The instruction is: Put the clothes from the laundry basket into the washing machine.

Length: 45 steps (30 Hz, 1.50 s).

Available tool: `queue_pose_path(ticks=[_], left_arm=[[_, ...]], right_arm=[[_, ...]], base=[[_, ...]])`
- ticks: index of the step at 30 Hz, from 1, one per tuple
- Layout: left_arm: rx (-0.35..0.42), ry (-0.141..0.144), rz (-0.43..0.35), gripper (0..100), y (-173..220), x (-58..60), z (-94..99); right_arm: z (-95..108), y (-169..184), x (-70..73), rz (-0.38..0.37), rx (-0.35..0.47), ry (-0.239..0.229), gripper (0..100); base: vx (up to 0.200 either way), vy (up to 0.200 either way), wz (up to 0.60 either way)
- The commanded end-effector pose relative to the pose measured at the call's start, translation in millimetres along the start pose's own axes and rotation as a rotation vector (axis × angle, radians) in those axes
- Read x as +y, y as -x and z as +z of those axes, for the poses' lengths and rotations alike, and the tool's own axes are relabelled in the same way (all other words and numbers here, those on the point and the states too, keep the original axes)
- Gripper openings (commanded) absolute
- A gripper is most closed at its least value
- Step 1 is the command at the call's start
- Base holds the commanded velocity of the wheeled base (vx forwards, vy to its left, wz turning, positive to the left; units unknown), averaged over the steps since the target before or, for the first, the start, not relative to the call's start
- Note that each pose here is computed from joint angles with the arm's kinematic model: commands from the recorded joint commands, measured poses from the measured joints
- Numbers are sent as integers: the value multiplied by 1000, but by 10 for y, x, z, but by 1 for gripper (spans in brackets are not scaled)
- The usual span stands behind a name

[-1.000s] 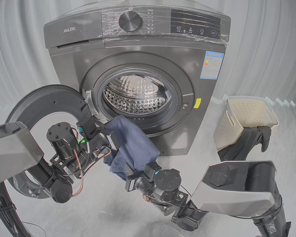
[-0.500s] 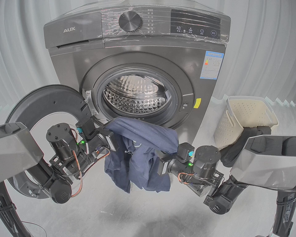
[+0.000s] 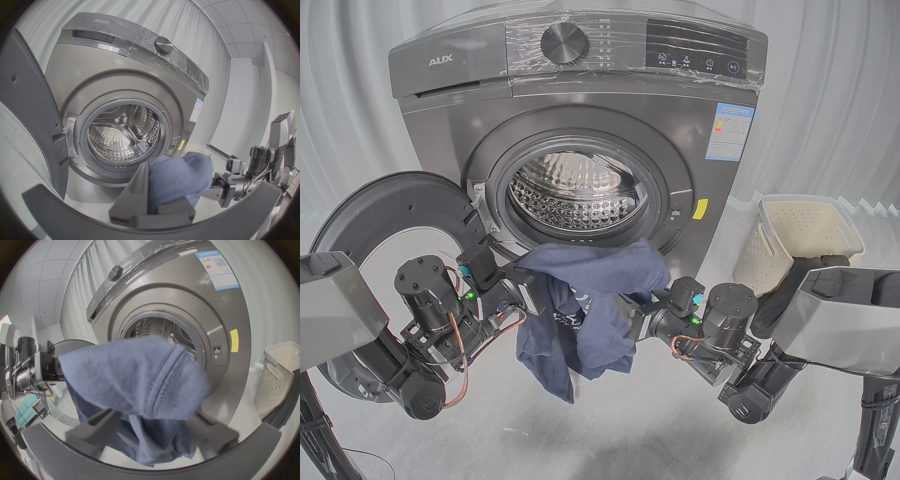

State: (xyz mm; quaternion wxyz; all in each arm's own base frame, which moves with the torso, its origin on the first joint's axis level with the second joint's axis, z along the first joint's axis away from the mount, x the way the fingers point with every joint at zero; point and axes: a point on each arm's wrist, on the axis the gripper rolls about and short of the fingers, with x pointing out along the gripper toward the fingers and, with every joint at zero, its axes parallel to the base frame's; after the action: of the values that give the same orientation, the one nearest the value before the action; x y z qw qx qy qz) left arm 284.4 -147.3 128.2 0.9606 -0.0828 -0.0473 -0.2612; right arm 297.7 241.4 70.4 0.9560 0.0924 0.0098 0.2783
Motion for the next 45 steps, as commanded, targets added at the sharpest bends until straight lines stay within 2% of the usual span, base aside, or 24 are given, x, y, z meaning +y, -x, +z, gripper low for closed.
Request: queue_pose_path(ticks=[1,5,10,23,29,33,40,43,45], left_arm=[[1,-2,-9,0,6,-24,3],[0,-1,-17,0,6,-49,5],[-1,-1,-16,0,4,-49,8],[-16,3,-8,0,-11,-37,40],[-55,5,-10,0,13,-36,163],[-66,4,-14,0,32,-44,208],[-70,4,-18,0,32,-51,221],[-72,4,-18,0,32,-51,222],[-70,4,-20,0,32,-51,221]], right_arm=[[-166,-29,-38,-8,40,5,100],[-391,-52,-70,-18,95,12,100],[-535,-46,-47,-9,121,15,100],[-625,134,-118,18,201,14,100],[-739,279,-208,32,285,22,100],[-789,276,-256,21,298,26,100],[-1015,188,-283,19,326,37,100],[-1085,93,-270,16,308,33,100],[-1150,-82,-298,3,262,31,100]], base=[[0,0,0],[0,0,0],[0,0,0],[0,0,0],[0,0,0],[0,0,0],[0,0,0],[0,0,0],[0,0,0]])
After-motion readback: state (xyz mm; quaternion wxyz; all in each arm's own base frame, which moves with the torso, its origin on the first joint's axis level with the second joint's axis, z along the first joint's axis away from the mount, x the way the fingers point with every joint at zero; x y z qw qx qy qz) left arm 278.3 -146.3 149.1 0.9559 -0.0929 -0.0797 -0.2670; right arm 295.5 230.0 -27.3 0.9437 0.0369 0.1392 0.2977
